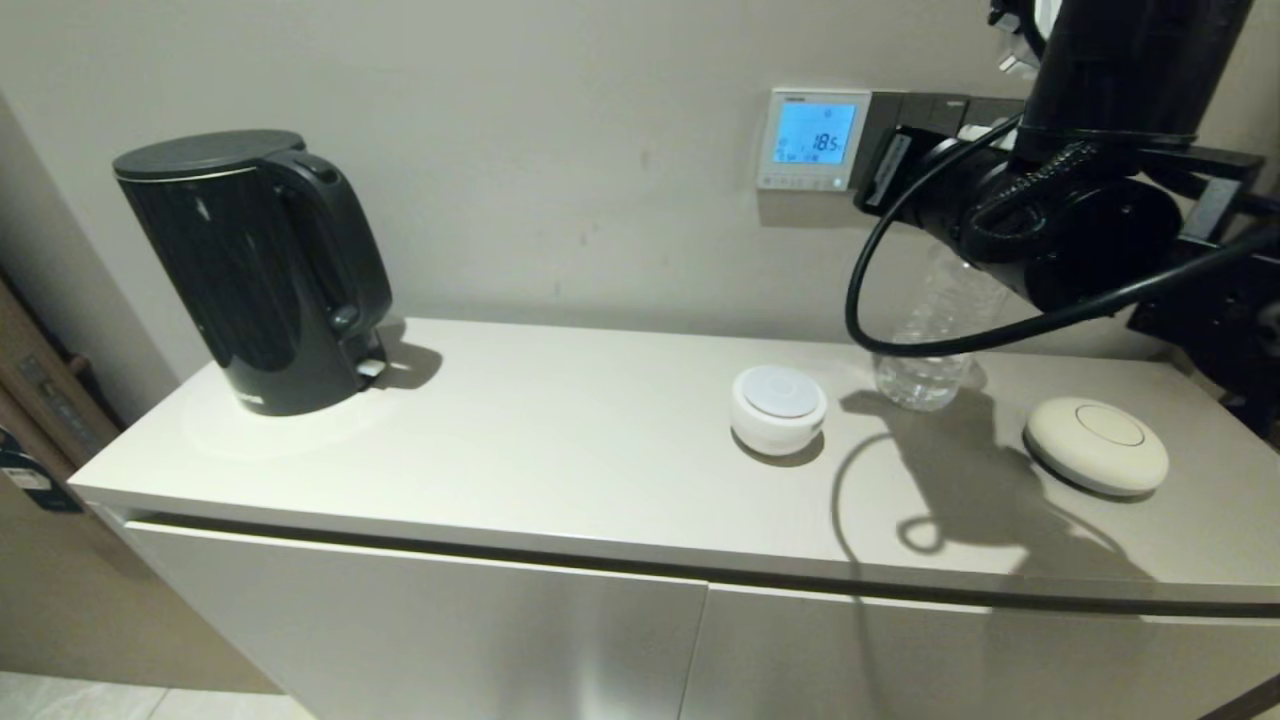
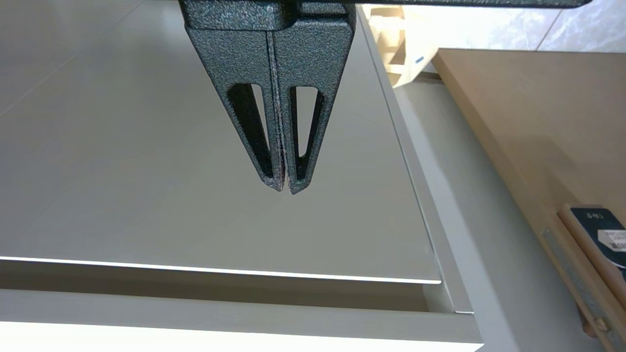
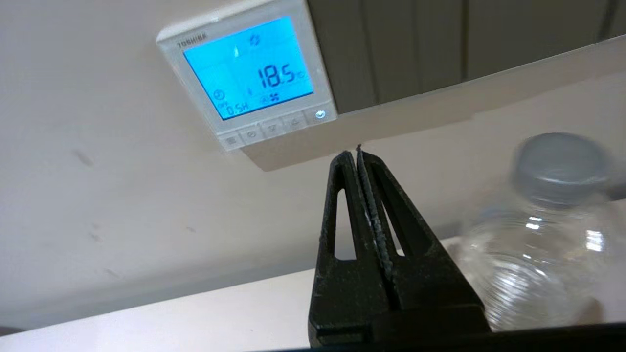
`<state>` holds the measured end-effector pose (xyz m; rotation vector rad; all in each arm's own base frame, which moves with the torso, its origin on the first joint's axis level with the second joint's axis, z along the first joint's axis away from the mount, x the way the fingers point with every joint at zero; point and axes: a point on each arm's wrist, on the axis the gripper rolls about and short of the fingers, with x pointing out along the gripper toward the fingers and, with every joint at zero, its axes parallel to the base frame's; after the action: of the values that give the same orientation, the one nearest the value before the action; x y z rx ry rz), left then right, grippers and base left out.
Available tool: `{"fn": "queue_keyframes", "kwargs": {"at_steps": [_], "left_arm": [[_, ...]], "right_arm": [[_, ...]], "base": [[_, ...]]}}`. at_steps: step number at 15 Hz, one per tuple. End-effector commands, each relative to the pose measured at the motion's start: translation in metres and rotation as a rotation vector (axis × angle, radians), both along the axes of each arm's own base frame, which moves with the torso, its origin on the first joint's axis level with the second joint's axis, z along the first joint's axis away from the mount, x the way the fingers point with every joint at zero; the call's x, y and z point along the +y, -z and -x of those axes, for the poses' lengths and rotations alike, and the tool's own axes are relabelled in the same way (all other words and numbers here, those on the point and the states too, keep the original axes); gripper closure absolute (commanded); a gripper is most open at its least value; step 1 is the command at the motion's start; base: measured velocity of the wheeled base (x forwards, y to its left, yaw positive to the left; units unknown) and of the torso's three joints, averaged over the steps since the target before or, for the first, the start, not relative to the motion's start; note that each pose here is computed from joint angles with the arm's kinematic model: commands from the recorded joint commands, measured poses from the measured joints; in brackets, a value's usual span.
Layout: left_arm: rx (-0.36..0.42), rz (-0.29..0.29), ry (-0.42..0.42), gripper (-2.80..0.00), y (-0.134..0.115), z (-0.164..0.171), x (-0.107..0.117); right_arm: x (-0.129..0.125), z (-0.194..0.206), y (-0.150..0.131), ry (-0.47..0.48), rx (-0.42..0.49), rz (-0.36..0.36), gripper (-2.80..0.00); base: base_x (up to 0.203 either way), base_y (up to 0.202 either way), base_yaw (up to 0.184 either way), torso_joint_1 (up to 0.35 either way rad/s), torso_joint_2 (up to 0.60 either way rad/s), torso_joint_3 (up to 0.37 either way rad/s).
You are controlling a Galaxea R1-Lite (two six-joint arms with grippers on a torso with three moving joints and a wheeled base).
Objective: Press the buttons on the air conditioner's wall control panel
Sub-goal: Turn off the central air conditioner
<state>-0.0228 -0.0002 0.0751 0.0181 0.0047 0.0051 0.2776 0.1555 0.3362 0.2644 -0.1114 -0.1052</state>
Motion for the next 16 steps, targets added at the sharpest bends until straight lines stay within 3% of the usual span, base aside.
{"fn": "queue_keyframes", "kwargs": {"at_steps": [1,11,16], "left_arm": [[0.0,0.0,0.0,0.0,0.0,0.0,0.0],[0.0,0.0,0.0,0.0,0.0,0.0,0.0],[0.0,0.001,0.0,0.0,0.0,0.0,0.0]], "right_arm": [[0.012,-0.019,0.015,0.003,0.035,0.021,0.0],[0.024,-0.05,0.034,0.018,0.065,0.031,0.0],[0.012,-0.06,0.028,0.057,0.046,0.022,0.0]], "base": [[0.0,0.0,0.0,0.0,0.0,0.0],[0.0,0.0,0.0,0.0,0.0,0.0],[0.0,0.0,0.0,0.0,0.0,0.0]]}}
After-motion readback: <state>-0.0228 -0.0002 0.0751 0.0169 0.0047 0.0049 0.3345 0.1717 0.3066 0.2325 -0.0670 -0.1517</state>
